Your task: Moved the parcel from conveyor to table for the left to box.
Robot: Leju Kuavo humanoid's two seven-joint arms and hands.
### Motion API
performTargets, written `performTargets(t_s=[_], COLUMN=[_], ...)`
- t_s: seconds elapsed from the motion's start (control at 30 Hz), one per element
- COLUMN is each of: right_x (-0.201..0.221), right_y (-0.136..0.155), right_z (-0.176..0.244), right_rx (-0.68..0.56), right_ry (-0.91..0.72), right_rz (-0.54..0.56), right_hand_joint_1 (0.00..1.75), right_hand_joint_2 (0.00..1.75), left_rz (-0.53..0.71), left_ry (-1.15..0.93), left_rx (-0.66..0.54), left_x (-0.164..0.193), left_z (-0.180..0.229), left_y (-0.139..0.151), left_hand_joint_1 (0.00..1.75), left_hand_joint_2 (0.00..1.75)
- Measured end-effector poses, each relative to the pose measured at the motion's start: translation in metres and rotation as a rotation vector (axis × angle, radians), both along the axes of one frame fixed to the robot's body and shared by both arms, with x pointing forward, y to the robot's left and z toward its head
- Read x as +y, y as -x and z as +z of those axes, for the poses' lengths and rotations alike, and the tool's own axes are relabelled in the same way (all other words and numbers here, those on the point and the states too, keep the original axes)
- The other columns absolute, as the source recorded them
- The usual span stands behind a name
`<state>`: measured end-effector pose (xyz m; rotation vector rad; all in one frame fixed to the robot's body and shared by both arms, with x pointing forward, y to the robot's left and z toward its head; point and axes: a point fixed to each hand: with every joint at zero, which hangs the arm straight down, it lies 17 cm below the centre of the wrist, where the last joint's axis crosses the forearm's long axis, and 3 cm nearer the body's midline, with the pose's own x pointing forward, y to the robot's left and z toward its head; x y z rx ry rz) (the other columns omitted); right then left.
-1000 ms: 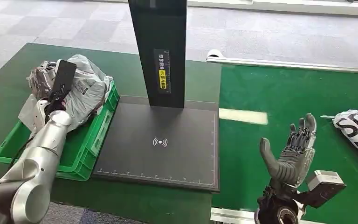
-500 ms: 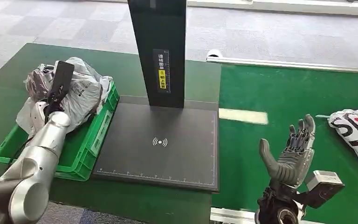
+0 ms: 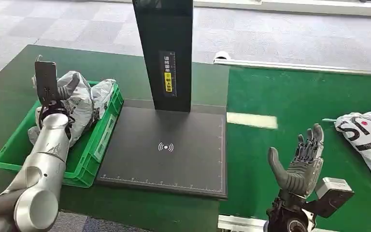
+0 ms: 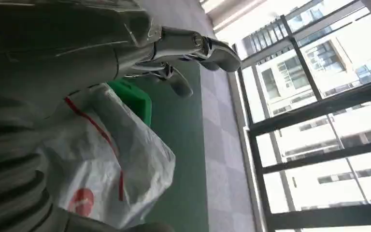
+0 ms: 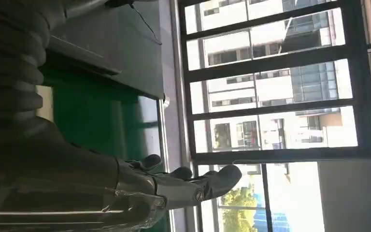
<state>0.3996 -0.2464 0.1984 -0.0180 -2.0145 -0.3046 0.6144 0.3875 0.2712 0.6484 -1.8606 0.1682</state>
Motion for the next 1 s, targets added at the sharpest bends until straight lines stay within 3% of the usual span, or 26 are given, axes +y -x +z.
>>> performTargets(t_s=[0.37,0.6,0.7,0.87,1.0], right_x=[0.006,0.009,0.010,0.016,0.042], right_y=[-0.003,-0.006,-0.007,-0.007,0.011], right_z=[-0.013,-0.027,-0.036,-0.058,-0.070], right_rx=[0.029,0.065,0.101,0.163,0.146], right_ry=[-0.010,-0.012,0.019,0.103,0.406], right_rz=[0.040,0.046,0.040,0.012,-0.033], right_hand_joint_1=[0.00,0.00,0.00,0.00,0.00], right_hand_joint_2=[1.75,1.75,1.75,1.75,1.75], left_rz=[-0.253,-0.352,-0.388,-0.509,-0.577], left_ry=[0.403,0.409,0.333,0.273,0.271], left_rx=[-0.328,-0.401,-0.482,-0.448,-0.328], left_x=[-0.045,-0.097,-0.129,-0.221,-0.268], left_z=[0.037,0.038,0.046,0.023,-0.028], left_y=[0.034,0.067,0.099,0.154,0.189], left_hand_joint_1=[0.00,0.00,0.00,0.00,0.00], left_hand_joint_2=[1.75,1.75,1.75,1.75,1.75])
